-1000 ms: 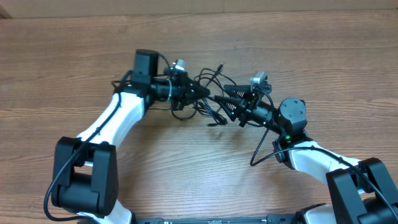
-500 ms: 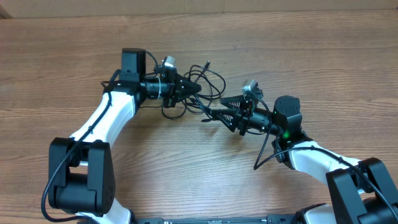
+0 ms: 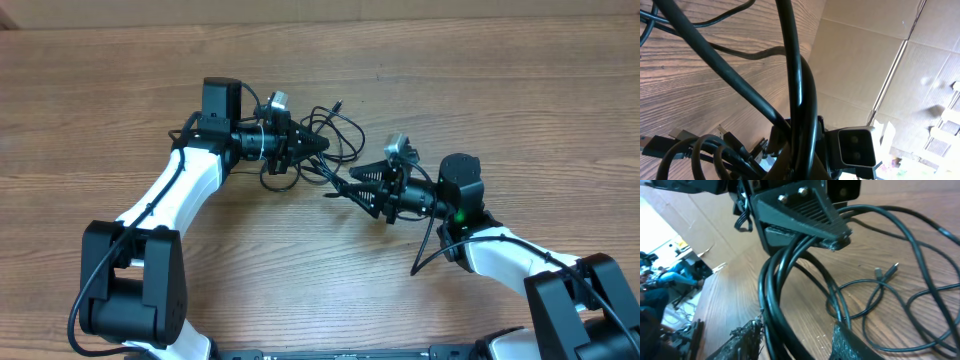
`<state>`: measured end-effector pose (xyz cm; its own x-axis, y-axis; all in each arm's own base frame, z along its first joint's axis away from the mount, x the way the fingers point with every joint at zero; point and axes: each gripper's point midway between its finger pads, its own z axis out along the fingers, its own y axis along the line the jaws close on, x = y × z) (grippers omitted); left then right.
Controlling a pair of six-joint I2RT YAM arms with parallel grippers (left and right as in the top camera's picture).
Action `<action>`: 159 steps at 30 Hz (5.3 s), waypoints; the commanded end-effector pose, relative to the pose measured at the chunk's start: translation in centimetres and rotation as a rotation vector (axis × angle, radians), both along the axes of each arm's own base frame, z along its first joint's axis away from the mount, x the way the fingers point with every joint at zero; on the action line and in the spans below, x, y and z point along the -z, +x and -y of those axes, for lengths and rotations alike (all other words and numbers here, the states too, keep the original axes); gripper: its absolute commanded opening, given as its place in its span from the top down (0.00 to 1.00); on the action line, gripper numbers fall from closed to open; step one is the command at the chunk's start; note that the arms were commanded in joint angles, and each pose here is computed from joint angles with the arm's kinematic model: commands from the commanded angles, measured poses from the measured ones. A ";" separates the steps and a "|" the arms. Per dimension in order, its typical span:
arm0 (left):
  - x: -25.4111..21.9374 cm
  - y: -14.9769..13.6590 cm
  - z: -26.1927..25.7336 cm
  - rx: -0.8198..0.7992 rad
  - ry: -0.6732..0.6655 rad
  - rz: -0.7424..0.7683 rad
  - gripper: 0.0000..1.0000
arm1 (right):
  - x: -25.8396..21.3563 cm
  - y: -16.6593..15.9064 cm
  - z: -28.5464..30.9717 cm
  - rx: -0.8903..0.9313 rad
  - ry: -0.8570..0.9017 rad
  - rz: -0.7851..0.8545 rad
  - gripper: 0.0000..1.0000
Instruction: Untangle cables
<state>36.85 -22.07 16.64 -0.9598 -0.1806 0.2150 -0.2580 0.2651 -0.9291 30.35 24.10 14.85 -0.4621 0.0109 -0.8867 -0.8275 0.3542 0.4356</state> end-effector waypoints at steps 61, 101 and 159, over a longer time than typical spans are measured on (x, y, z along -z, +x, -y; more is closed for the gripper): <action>0.2 0.1 1.6 0.005 0.078 0.090 0.96 | -7.2 -1.9 -1.6 -0.123 0.192 0.171 0.96; 3.0 2.0 1.4 -0.175 0.258 0.026 0.96 | -5.9 -2.2 -1.3 -0.146 0.186 0.038 0.96; -6.6 3.6 -0.1 0.008 -0.105 0.445 0.96 | -3.8 0.5 -1.5 0.024 0.066 0.163 0.36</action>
<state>41.08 -22.14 22.60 -0.9724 -0.2313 -0.0293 -0.0040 0.1420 -0.9899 30.73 25.62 17.63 -0.3553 0.0760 -0.9316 -0.8631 0.3559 0.3582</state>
